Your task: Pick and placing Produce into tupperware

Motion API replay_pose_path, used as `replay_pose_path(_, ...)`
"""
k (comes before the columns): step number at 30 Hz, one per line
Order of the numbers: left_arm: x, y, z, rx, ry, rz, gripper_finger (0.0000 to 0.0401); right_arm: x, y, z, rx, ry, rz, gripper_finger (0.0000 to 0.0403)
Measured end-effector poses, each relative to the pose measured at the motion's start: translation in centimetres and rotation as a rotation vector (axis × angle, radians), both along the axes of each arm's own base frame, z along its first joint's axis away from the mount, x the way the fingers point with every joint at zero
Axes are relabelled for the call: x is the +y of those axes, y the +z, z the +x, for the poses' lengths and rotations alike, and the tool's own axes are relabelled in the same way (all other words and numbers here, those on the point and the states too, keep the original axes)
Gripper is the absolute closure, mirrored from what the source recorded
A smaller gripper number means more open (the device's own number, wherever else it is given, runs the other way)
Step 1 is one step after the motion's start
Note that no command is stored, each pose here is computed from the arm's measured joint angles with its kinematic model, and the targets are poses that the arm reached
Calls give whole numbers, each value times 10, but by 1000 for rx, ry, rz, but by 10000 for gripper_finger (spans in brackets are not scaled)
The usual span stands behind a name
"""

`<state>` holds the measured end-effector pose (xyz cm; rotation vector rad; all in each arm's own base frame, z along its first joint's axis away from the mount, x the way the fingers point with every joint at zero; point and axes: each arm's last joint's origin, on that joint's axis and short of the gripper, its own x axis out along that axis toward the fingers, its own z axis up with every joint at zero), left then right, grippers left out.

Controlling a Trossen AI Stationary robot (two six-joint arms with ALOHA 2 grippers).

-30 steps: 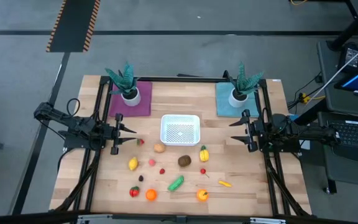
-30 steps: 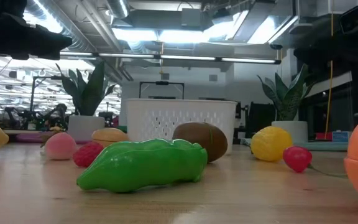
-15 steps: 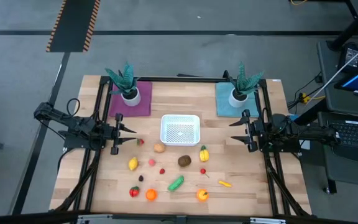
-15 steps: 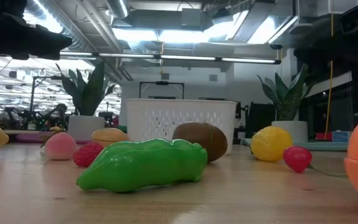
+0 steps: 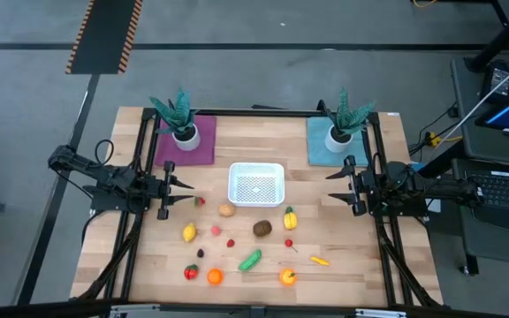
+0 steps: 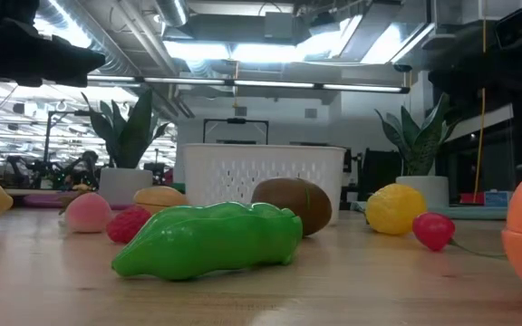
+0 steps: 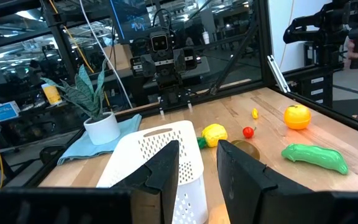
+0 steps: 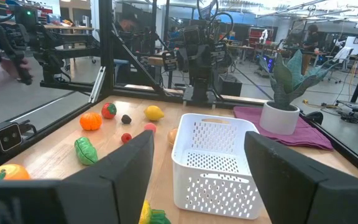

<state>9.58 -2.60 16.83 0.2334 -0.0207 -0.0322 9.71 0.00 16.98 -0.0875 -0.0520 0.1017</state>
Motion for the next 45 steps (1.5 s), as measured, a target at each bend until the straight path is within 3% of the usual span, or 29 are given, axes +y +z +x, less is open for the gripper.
replay_pose_path(14, 0, 0, 0, -1, 0, 0, 299, 0, 0, 0, -4, 1, 8, 150)
replay_pose_path(17, 0, 0, 0, -5, 0, -2, 299, 0, 1, 0, 1, 2, 67, 150)
replay_pose_path(25, 0, 12, -1, -120, 0, -46, 299, -6, 2, 0, -24, -190, 112, 150)
replay_pose_path(30, 1, 15, -1, -152, 0, -58, 299, -7, 4, 0, -47, -233, 130, 150)
replay_pose_path(37, 1, 15, -1, -142, -18, -252, 299, -7, 4, 0, -46, -214, 221, 150)
replay_pose_path(45, 3, 19, -2, -184, 22, -309, 299, -5, 15, -2, -78, -157, 268, 150)
